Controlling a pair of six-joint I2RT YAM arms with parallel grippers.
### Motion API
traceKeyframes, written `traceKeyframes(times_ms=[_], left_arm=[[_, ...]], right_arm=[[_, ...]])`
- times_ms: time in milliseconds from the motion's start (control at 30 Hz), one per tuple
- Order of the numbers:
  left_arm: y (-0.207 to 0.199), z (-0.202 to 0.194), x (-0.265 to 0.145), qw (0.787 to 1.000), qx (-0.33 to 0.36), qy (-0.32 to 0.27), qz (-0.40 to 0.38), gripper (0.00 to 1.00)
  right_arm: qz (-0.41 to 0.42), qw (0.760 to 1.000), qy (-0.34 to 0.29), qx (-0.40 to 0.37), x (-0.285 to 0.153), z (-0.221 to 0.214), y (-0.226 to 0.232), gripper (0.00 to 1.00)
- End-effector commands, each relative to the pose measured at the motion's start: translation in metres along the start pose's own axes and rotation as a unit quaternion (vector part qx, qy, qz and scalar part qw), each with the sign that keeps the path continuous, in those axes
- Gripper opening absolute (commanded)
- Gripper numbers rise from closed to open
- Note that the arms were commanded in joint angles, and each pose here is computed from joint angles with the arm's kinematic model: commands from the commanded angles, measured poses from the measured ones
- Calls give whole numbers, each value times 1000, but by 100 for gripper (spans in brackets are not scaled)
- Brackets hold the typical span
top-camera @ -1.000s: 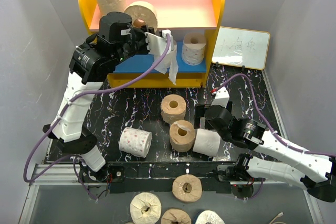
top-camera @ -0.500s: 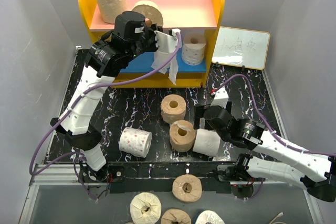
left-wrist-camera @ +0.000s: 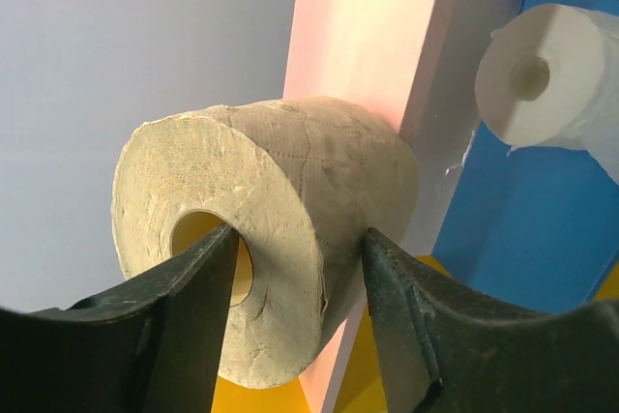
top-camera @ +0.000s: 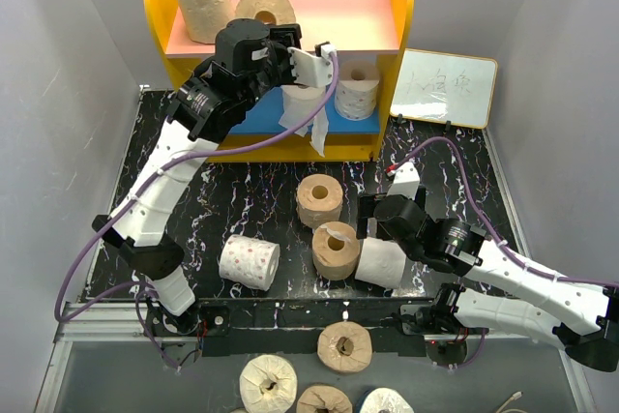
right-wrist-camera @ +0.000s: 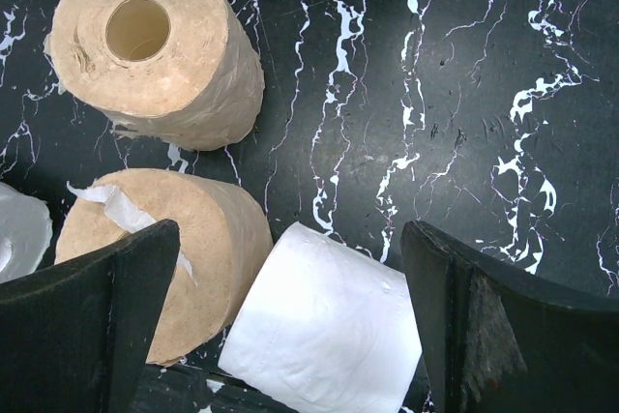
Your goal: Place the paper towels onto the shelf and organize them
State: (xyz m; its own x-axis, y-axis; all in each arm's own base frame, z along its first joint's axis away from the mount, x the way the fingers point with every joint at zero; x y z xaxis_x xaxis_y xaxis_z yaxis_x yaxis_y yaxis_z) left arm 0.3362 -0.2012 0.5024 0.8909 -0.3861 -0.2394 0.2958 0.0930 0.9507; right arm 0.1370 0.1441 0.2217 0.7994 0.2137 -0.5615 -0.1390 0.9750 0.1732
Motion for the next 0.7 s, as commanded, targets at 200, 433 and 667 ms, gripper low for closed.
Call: traceKeyframes(times_ms=[200, 433, 667], left_arm=[[41, -16, -13, 993, -13, 9, 120, 84], [52, -26, -2, 985, 12, 20, 171, 99], [86, -25, -21, 946, -56, -15, 318, 99]], right_arm=[[12, 1000, -22, 14, 0, 9, 6, 98], [8, 1000, -20, 11, 1, 8, 6, 98], [9, 1000, -21, 13, 0, 9, 6, 98]])
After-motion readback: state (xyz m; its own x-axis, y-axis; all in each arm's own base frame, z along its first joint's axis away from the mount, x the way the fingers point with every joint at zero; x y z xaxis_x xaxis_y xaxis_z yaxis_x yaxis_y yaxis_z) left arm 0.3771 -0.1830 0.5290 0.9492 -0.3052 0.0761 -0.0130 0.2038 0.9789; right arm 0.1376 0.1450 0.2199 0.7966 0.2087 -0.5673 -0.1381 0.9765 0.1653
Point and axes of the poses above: each gripper's point midway between its finger pads, its own x axis out along the fingers, its own y axis along the line the jaws close on, z = x × y, the point moved 7 cm from there along -x, back along the fingers, and after that the axes turned 4 degrees about x, right-handed, at the moved point
